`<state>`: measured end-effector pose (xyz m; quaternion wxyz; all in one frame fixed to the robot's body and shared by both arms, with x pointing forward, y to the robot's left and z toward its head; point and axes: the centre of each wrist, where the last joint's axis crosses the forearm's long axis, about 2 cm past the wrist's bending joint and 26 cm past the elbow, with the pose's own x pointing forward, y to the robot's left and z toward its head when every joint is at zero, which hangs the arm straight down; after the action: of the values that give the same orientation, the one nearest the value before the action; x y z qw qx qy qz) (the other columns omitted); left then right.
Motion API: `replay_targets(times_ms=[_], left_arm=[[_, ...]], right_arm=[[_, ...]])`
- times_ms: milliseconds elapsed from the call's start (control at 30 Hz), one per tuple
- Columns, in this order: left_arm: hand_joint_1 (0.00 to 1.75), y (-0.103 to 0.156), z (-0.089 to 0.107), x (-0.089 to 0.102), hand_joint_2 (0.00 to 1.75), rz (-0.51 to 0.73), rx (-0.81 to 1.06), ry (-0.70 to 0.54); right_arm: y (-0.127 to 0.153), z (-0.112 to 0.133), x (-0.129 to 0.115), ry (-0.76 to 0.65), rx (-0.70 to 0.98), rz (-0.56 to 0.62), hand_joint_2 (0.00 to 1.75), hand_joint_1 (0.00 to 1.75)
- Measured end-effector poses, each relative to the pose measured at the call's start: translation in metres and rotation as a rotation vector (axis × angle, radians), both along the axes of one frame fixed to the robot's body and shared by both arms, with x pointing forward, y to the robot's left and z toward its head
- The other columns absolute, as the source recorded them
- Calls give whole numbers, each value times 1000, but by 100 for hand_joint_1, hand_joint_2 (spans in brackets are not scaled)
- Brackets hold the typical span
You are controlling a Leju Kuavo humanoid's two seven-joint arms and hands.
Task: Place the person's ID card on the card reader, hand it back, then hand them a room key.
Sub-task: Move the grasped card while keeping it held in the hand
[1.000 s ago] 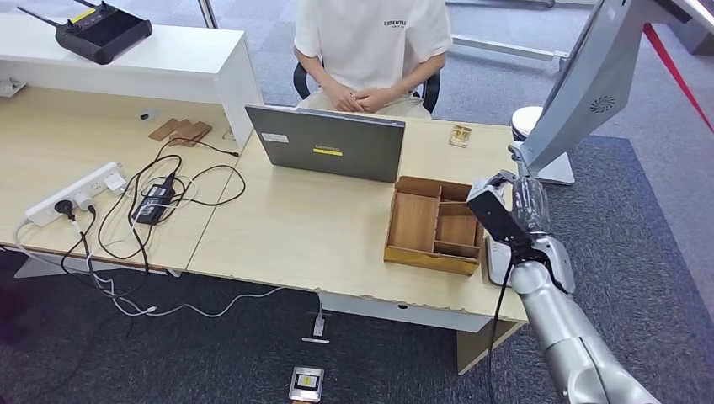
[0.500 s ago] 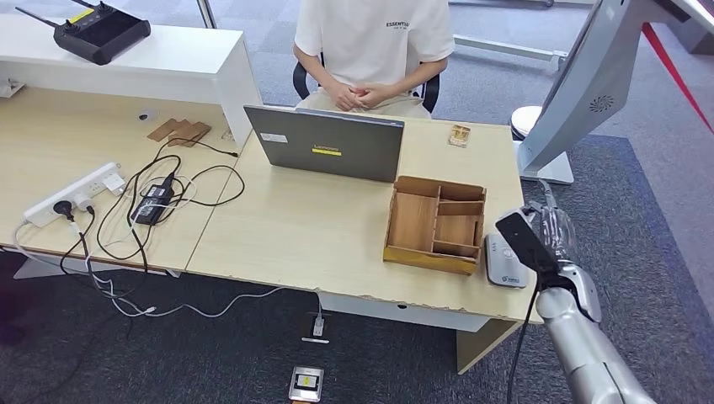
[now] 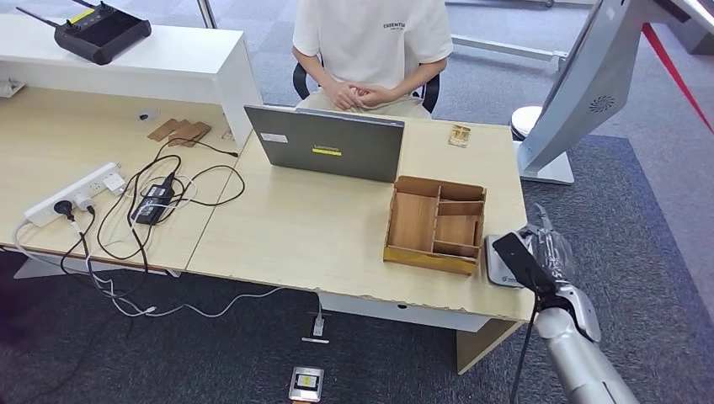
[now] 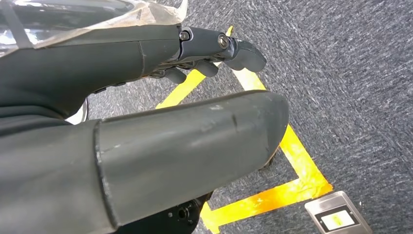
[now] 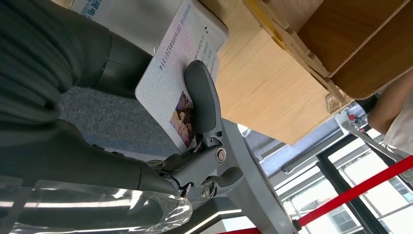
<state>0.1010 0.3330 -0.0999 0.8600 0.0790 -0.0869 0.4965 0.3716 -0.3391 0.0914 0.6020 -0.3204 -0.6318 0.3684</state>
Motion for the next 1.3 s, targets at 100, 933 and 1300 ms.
replay_targets(times_ms=[100,933,1300], left_arm=[[0,0,0,0,0,8,-3,0],[0,0,0,1,0,-3,-6,-3],[0,1,0,1,0,-5,-1,-6]], right_arm=[[0,-3,-2,15,-4,0,175,175],[-3,-19,-15,106,-39,-13,175,175],[-5,-25,-18,127,-46,-13,175,175]])
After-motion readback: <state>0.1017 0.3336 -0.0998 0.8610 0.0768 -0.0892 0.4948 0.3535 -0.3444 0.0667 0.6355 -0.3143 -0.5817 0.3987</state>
